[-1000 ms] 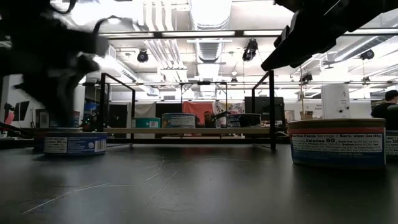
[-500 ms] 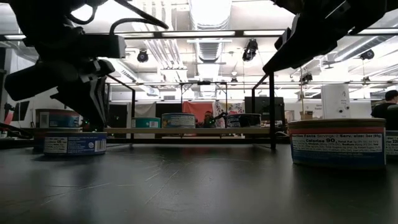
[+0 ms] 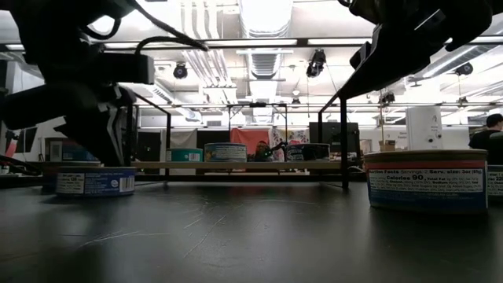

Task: Stack canned seafood by type on shelf
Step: Stack the blue tuna can on top of the other blue tuna can on the shelf

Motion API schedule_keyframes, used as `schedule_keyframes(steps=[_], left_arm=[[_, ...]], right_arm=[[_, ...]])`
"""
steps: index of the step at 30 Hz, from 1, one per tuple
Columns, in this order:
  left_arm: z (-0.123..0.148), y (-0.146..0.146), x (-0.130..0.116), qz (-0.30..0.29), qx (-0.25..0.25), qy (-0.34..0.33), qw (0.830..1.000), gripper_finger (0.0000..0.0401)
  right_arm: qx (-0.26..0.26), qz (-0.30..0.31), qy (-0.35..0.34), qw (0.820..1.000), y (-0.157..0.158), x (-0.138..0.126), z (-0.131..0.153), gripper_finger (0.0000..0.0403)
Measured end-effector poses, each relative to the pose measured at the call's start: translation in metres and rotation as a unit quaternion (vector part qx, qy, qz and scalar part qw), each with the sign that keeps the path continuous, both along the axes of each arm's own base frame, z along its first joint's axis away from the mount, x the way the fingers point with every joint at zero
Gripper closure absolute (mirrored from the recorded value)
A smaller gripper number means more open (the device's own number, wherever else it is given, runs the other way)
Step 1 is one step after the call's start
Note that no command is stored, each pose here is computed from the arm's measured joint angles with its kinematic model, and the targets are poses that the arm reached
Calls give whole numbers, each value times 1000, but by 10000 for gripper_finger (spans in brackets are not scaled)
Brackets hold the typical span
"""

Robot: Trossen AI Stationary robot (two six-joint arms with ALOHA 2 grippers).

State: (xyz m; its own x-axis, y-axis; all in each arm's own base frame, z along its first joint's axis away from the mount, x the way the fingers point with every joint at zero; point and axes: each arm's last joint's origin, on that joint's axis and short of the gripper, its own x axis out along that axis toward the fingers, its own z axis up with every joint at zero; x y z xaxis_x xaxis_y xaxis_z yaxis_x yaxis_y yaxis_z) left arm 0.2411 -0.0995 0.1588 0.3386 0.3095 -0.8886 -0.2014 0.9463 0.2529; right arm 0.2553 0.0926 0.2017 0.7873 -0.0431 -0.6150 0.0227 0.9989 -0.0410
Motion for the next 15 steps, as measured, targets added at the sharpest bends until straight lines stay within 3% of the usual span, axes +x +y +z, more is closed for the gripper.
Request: schedule_keyframes(steps=[5,11,15], left_arm=[[1,-5,6,-29,-36,-13,999,401],[6,-23,12,-134,-129,-21,982,401],[12,-34,4,-163,-120,20,979,401]], right_arm=[[0,0,0,1000,0,0,0,390],[4,-3,1,1000,0,0,0,390],[3,-3,1,1000,0,0,-1,390]])
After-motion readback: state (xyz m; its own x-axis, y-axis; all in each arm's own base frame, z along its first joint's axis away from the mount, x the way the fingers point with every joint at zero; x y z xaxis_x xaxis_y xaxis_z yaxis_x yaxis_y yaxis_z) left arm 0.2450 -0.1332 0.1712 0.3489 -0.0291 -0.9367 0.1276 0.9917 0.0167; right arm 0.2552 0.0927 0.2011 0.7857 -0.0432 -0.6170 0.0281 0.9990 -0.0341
